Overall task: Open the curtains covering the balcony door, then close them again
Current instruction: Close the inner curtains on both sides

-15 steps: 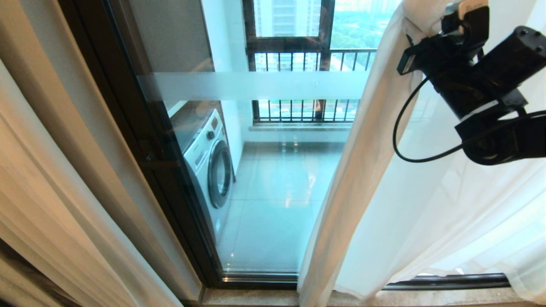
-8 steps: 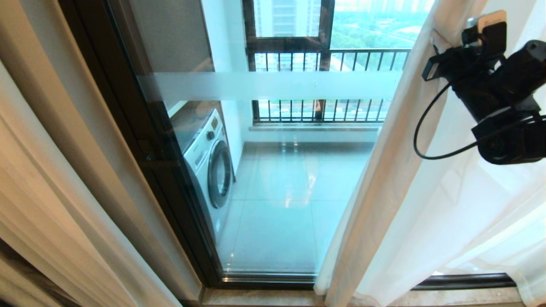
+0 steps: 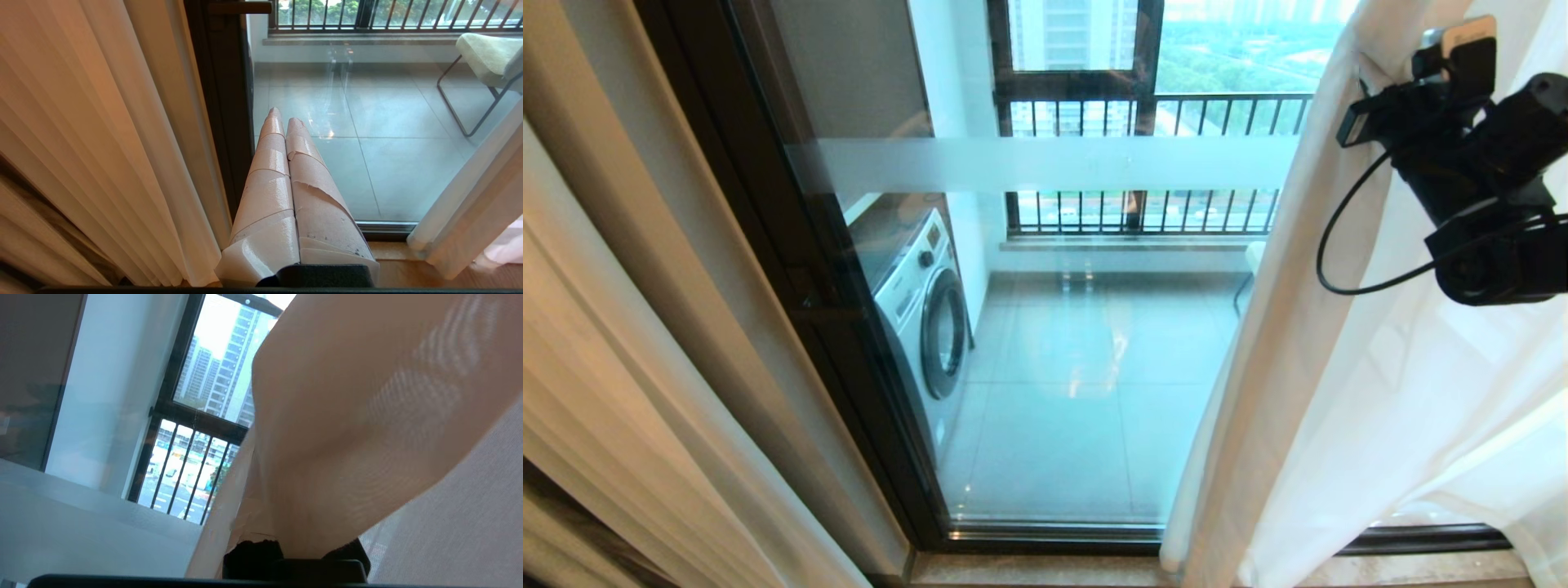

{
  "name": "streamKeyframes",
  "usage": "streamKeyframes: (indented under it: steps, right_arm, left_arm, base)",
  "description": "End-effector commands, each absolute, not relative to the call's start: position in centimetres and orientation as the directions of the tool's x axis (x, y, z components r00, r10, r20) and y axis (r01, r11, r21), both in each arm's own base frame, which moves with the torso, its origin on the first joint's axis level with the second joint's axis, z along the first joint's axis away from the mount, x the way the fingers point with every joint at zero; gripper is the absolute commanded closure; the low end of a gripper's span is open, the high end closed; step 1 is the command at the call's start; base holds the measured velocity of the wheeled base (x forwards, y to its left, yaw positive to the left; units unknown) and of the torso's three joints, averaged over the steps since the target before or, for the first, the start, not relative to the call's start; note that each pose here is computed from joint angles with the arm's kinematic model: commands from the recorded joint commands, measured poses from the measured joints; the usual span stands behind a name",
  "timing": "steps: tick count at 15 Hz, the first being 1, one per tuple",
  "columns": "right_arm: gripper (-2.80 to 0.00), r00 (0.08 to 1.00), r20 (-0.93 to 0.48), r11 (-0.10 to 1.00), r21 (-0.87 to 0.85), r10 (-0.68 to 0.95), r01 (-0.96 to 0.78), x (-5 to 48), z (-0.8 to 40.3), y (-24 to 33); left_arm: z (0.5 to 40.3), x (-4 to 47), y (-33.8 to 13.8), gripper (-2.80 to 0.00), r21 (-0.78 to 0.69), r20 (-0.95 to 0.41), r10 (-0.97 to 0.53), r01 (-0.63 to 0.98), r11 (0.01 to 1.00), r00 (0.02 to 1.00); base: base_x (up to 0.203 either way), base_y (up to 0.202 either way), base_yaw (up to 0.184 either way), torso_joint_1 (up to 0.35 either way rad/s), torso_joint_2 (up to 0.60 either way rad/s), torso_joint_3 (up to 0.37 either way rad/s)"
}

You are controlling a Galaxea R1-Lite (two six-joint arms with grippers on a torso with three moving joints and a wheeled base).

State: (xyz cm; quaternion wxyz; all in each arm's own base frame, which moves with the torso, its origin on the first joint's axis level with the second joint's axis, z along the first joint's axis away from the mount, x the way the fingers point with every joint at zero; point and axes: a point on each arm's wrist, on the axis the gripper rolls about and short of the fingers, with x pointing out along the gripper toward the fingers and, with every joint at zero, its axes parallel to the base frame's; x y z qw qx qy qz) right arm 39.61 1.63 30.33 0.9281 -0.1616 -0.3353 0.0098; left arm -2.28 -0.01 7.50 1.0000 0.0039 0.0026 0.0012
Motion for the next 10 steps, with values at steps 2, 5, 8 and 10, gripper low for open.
streamKeyframes:
  steps: [2,5,8,10]
  right_arm:
    - [0.00,0.756,0.643,0.946,-0.304,0.119,0.110,39.2,31.0,1.3]
    - [0.00,0.757,0.646,0.942,-0.306,0.099,0.137,39.1,31.1,0.4]
    - [-2.80,0.760,0.644,0.939,-0.306,0.085,0.155,39.2,31.0,-0.4]
    - [-2.80,0.759,0.646,0.939,-0.306,0.083,0.157,39.2,31.0,-0.6]
  left_arm:
    - [7.5,-2.3,0.0,0.00,0.008,-0.005,0.003,-0.003,1.000,1.000]
    - [7.5,-2.3,0.0,0.00,0.008,-0.005,0.003,-0.003,1.000,1.000]
    - [7.5,-2.3,0.0,0.00,0.008,-0.005,0.003,-0.003,1.000,1.000]
    - [7.5,-2.3,0.0,0.00,0.008,-0.005,0.003,-0.003,1.000,1.000]
  base:
    - [0.000,0.000,0.000,0.000,0.00,0.000]
    - [0.000,0.000,0.000,0.000,0.00,0.000]
    - [0.000,0.000,0.000,0.000,0.00,0.000]
    - [0.000,0.000,0.000,0.000,0.00,0.000]
